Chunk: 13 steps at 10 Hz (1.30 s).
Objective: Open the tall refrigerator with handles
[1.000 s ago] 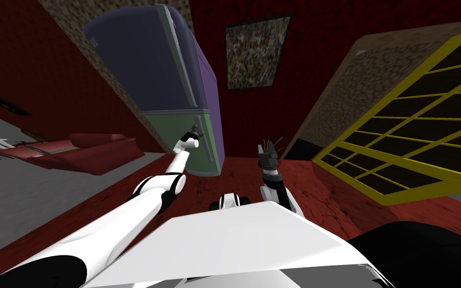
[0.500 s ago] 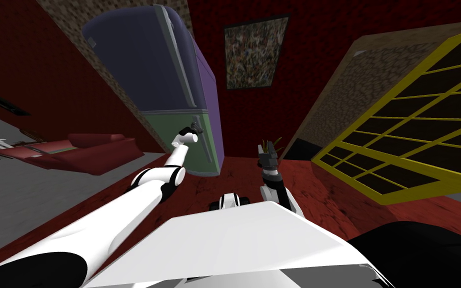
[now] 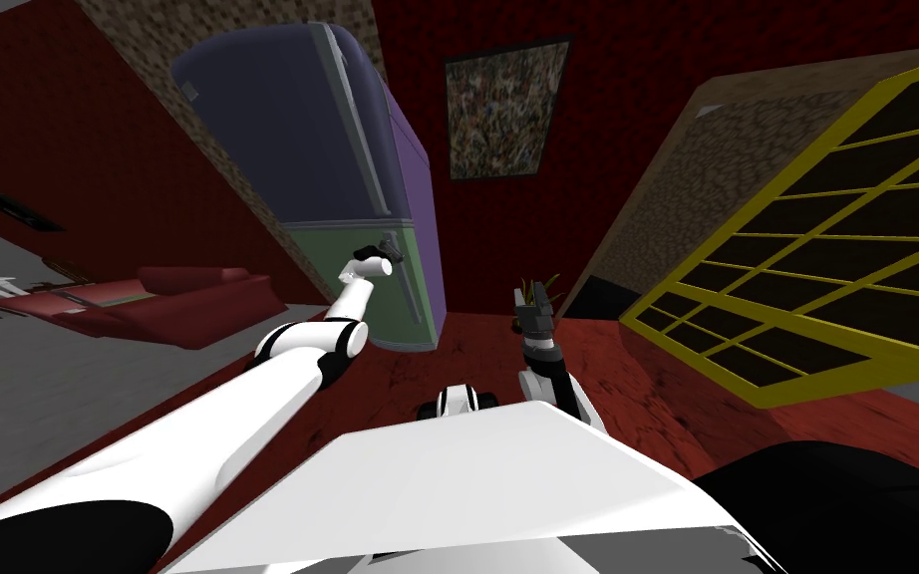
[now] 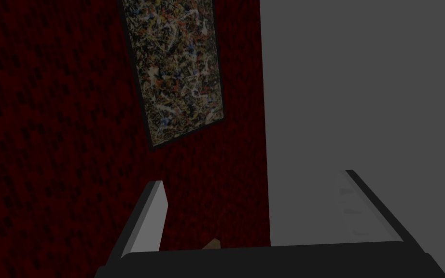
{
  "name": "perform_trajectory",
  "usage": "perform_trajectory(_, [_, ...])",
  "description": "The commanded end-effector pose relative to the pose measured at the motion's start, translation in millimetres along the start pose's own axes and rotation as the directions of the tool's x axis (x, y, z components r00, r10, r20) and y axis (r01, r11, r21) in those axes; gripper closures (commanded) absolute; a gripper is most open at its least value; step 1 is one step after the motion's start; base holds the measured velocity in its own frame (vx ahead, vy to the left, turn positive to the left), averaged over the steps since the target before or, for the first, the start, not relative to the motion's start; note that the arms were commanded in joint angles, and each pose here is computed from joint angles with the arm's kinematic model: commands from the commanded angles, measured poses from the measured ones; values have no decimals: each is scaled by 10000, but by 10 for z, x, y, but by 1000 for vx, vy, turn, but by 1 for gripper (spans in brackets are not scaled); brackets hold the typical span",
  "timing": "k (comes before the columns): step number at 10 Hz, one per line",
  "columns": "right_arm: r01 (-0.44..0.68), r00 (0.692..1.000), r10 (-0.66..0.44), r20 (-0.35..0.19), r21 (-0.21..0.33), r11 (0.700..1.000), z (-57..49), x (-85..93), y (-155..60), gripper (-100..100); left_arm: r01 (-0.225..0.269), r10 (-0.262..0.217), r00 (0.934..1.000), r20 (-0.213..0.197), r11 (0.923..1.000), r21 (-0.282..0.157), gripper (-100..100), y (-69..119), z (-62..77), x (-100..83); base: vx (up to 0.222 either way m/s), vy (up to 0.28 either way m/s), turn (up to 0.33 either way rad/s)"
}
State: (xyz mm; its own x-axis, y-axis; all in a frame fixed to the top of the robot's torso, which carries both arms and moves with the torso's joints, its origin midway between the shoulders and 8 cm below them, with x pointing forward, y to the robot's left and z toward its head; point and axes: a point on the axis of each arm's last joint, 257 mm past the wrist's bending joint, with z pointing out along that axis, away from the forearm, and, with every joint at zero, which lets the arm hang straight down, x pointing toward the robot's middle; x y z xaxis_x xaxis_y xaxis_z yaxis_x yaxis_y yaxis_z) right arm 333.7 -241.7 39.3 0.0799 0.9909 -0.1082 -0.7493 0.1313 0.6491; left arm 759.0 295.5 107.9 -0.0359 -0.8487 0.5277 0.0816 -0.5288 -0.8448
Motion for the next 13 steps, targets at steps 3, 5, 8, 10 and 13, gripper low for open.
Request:
perform_trajectory(3, [-1,10000,1,0,-1,10000,0,0,0,0,680,-671,9967,456,9975,-182,-100,-304,91,-10,-18,-30,0])
perform_trajectory(5, [0,10000,0,0,0,10000,0,0,0,0,683,-678,9970,371,9976,-124,-100,-353,94,52,-4,-18,5])
perform_trajectory(8, [0,10000,0,0,0,10000,0,0,0,0,866,-858,9952,482,9961,-149,-100,-447,106,53,1,-6,-5])
perform_trajectory(10, [0,10000,0,0,0,10000,0,0,0,0,1027,-1016,9932,575,9946,-162,-100,-533,113,53,-10,-13,3])
perform_trajectory(13, [0,10000,0,0,0,10000,0,0,0,0,1267,-1252,9896,707,9918,-165,-100,-663,117,52,20,-8,-1])
